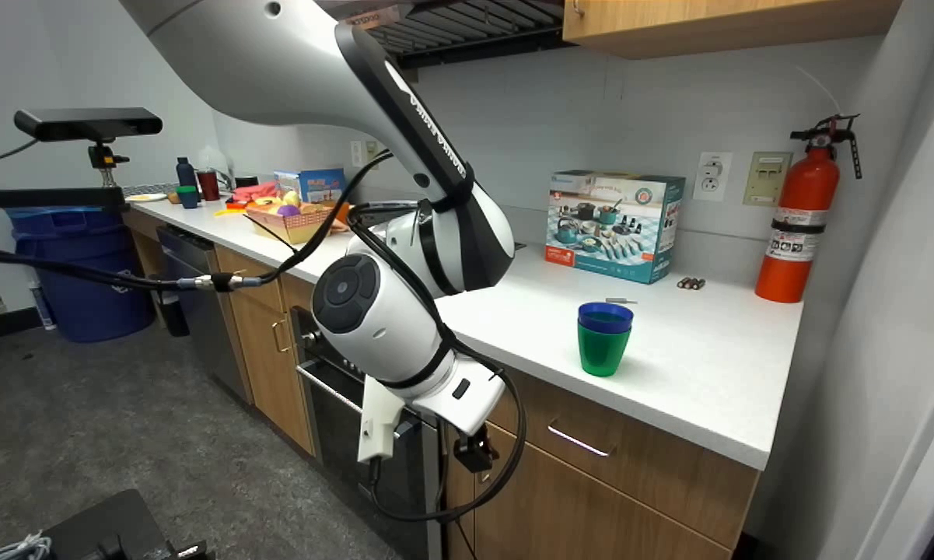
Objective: Open the drawer
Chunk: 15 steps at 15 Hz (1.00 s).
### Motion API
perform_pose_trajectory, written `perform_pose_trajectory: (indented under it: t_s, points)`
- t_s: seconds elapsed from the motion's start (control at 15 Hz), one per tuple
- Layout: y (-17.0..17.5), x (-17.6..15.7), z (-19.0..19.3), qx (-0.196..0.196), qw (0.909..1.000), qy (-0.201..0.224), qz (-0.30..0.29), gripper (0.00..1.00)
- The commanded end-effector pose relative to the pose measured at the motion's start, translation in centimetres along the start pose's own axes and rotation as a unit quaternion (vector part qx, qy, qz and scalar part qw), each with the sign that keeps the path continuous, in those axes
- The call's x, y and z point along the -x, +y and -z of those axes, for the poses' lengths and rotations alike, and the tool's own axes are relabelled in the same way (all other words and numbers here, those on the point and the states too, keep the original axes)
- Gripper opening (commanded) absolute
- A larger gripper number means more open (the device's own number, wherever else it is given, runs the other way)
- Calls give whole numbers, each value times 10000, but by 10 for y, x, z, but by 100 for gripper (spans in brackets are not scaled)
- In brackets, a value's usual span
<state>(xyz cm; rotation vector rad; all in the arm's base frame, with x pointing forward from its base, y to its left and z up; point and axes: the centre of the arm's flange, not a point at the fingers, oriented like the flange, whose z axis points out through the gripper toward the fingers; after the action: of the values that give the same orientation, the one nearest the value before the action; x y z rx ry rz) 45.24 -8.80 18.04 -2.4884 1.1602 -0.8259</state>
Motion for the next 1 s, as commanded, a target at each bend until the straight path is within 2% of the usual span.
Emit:
perform_pose_trajectory:
  t_s: [0.0, 0.33, 0.47, 0.53, 0.93]
  points:
    - [5, -6, -4, -122, 9990, 294, -298, 100]
    - [19, -29, -4, -199, 9965, 666, -465, 100]
    - [26, -32, -5, -71, 9971, 646, -397, 100]
    - [28, -48, 6, -143, 9973, 575, -442, 100]
    - [30, -44, 3, -90, 9977, 547, -401, 100]
